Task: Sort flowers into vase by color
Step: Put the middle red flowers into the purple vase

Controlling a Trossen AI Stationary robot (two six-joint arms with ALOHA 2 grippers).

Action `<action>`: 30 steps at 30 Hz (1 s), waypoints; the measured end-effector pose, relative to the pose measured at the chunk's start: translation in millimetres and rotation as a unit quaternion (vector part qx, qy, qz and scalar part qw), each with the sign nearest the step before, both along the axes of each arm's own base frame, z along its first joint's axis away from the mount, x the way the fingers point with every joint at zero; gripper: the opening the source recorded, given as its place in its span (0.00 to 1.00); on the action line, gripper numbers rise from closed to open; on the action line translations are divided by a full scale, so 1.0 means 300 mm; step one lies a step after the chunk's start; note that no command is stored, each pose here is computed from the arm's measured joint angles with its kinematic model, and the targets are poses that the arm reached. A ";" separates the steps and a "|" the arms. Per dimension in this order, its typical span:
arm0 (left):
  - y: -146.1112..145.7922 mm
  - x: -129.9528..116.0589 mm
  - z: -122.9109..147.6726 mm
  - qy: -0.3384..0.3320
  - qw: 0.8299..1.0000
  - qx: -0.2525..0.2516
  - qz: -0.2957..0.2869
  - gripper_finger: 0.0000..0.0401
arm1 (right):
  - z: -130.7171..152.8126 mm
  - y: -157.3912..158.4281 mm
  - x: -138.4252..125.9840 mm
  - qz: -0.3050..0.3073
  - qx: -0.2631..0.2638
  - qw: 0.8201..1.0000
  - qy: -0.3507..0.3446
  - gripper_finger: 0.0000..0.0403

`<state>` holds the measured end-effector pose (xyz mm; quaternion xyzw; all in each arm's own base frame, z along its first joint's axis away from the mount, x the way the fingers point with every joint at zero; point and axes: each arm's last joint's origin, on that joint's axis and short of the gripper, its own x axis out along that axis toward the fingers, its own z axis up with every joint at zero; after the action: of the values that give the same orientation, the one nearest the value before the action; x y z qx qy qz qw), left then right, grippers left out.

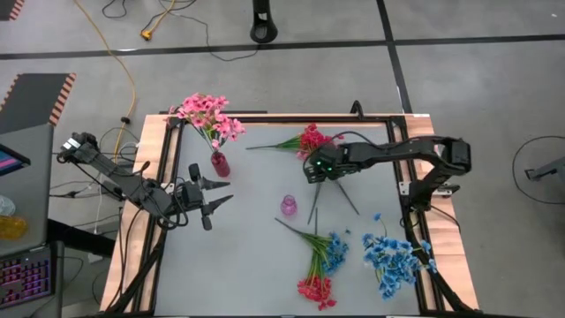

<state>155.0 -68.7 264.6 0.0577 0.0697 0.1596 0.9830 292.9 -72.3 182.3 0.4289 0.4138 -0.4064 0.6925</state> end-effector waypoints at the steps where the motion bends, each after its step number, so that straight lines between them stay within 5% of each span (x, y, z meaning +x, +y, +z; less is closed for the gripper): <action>1: 0.000 0.000 0.000 0.000 1.000 0.000 0.000 0.39 | -0.011 -0.004 0.005 -0.001 0.001 1.000 0.003 0.56; 19: 0.000 0.000 -0.002 0.003 1.000 0.002 0.000 0.39 | -0.126 -0.011 0.038 -0.016 0.018 0.999 0.044 0.53; 30: 0.000 -0.001 -0.003 0.005 1.000 0.003 0.000 0.39 | -0.127 -0.011 0.038 -0.017 0.018 0.999 0.043 0.30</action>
<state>154.8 -68.5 263.6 0.0617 0.0742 0.1597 0.9824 304.5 -75.5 144.3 0.4301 0.4431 -0.4287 0.6595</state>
